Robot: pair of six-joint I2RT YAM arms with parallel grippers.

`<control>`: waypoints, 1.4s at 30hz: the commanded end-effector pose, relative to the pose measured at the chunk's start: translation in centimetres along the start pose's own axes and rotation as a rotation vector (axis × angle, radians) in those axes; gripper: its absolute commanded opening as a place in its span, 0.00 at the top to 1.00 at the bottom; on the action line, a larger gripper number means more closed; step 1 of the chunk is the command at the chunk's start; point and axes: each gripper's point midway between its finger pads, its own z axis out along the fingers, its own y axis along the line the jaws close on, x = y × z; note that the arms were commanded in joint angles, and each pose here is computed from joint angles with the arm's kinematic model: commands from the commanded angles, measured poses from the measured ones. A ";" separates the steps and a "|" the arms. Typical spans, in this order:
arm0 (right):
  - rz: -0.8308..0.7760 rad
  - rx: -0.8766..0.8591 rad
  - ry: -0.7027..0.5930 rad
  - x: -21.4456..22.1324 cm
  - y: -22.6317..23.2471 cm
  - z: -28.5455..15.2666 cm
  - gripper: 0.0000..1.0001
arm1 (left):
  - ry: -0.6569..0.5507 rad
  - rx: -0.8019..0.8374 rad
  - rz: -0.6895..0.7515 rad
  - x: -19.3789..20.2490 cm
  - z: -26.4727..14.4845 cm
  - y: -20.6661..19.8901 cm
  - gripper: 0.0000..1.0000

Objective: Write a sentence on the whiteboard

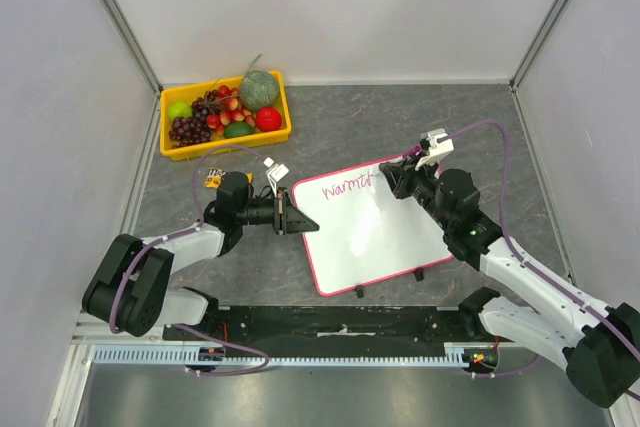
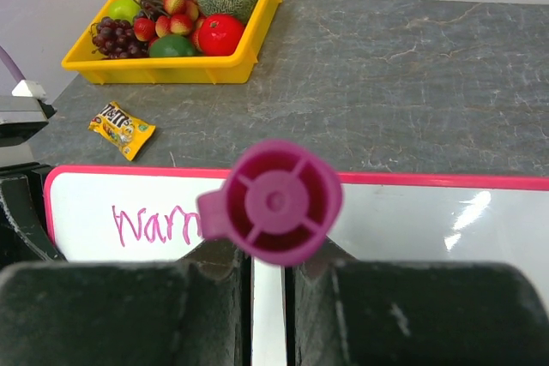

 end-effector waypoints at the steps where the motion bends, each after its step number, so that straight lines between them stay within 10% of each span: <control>1: -0.024 0.045 0.038 1.3 -1.2 -0.5 1.00 | 0.023 -0.059 0.156 1.5 0.0 2.0 0.98; 42: 0.002 -0.062 -0.021 -3.1 1.6 -3.1 1.00 | 0.019 -0.066 0.159 1.6 0.0 2.1 0.98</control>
